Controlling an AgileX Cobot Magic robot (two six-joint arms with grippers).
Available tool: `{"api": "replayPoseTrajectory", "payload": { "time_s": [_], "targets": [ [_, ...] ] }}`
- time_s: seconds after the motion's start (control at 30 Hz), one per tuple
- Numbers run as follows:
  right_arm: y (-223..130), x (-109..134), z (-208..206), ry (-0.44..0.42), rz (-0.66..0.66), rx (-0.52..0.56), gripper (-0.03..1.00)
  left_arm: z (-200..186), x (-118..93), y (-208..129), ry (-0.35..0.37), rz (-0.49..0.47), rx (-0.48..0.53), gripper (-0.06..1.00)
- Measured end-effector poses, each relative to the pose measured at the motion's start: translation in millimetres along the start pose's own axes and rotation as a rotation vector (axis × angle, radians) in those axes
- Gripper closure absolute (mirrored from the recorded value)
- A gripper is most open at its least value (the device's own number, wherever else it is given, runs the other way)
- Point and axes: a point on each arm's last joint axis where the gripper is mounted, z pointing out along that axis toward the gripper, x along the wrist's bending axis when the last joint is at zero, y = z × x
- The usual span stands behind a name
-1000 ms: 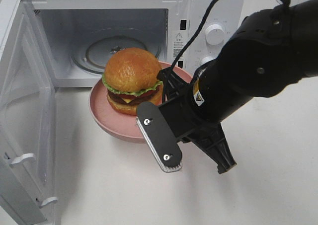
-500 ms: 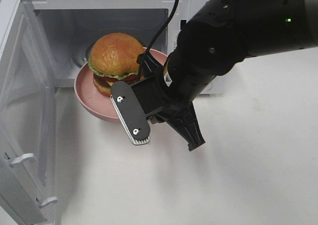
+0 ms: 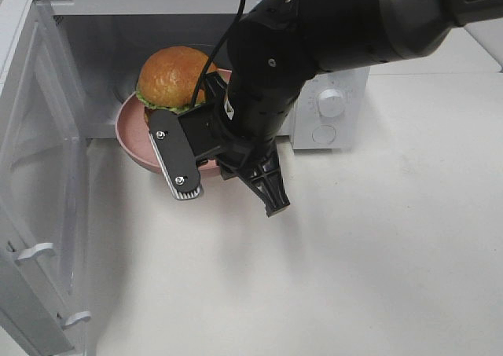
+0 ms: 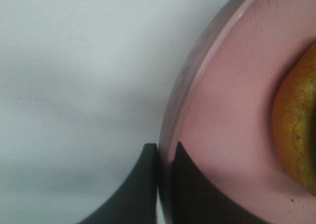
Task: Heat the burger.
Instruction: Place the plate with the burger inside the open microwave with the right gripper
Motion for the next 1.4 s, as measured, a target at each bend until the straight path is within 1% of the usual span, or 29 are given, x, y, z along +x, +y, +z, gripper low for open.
{"api": "replayPoseTrajectory", "payload": {
  "time_s": [0.13, 0.37, 0.43, 0.7, 1.4],
  "targets": [
    [2, -6, 4, -0.009, -0.001, 0.000, 0.93, 0, 0, 0, 0.000, 0.000, 0.000, -0.04],
    [6, -20, 10, 0.003, 0.007, 0.014, 0.93, 0, 0, 0, 0.000, 0.000, 0.000, -0.04],
    [8, -28, 13, -0.012, 0.015, 0.010, 0.93, 0, 0, 0, 0.000, 0.000, 0.000, -0.04],
    [15, -44, 24, -0.037, 0.061, 0.002, 0.93, 0, 0, 0, 0.000, 0.000, 0.000, -0.04],
    [3, -79, 63, -0.060, 0.127, 0.023, 0.93, 0, 0, 0, 0.000, 0.000, 0.000, -0.04]
  ]
}}
